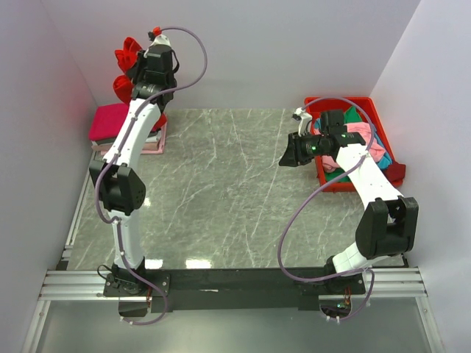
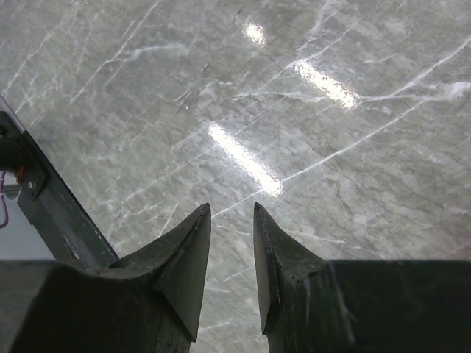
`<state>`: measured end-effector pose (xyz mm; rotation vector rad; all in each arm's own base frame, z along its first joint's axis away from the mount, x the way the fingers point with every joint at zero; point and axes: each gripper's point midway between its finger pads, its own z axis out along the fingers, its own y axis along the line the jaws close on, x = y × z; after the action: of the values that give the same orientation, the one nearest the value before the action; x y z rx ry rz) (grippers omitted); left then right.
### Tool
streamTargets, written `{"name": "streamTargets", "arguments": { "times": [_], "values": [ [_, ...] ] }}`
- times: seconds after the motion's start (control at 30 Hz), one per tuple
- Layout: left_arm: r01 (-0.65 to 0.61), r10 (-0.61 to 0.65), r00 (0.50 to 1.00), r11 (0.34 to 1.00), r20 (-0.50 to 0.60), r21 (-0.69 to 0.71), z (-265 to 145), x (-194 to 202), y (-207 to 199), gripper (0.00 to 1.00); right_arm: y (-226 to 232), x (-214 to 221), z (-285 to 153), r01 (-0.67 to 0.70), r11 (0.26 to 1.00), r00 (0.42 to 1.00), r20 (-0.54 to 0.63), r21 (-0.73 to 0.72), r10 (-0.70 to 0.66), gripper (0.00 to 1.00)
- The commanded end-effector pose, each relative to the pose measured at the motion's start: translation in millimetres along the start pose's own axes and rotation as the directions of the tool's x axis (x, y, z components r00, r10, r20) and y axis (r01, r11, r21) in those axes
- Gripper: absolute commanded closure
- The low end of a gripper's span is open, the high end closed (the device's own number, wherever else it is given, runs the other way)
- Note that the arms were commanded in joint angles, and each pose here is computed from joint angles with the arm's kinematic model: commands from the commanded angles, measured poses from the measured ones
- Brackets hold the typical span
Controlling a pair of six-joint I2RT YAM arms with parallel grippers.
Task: Fold and stack the t-shirts
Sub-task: Neatly place the folded tshirt to the corner
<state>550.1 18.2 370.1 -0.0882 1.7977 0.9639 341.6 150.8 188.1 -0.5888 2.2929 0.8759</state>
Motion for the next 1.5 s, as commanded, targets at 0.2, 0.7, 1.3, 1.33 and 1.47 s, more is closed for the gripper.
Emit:
{"name": "streamTargets", "arguments": {
  "times": [0.2, 0.7, 1.3, 1.33, 1.47],
  "values": [
    [0.119, -0.116, 0.990, 0.992, 0.077, -0.036, -9, -28, 46, 1.00, 11, -11, -7, 0.046, 0.999, 0.998, 0.046, -0.015, -0.045, 0.63],
    [0.094, -0.092, 0.994, 0.995, 0.062, -0.032, 32, -10, 26, 1.00, 13, -8, -7, 0.038, 0.999, 0.998, 0.041, -0.032, -0.037, 0.62],
    [0.092, -0.092, 0.996, 0.994, 0.013, -0.055, 100, 35, 8, 1.00, 9, -1, 2, 0.028, 0.999, 1.000, 0.009, -0.031, -0.028, 0.63],
    [0.092, -0.092, 0.996, 0.994, 0.012, -0.059, 103, 37, 8, 1.00, 9, -1, 2, 0.028, 0.999, 1.000, 0.006, -0.031, -0.028, 0.62],
    [0.109, -0.109, 0.994, 0.992, 0.001, -0.064, 109, 46, 7, 1.00, 8, 0, 3, 0.024, 0.999, 1.000, 0.003, -0.029, -0.024, 0.63]
  ]
}}
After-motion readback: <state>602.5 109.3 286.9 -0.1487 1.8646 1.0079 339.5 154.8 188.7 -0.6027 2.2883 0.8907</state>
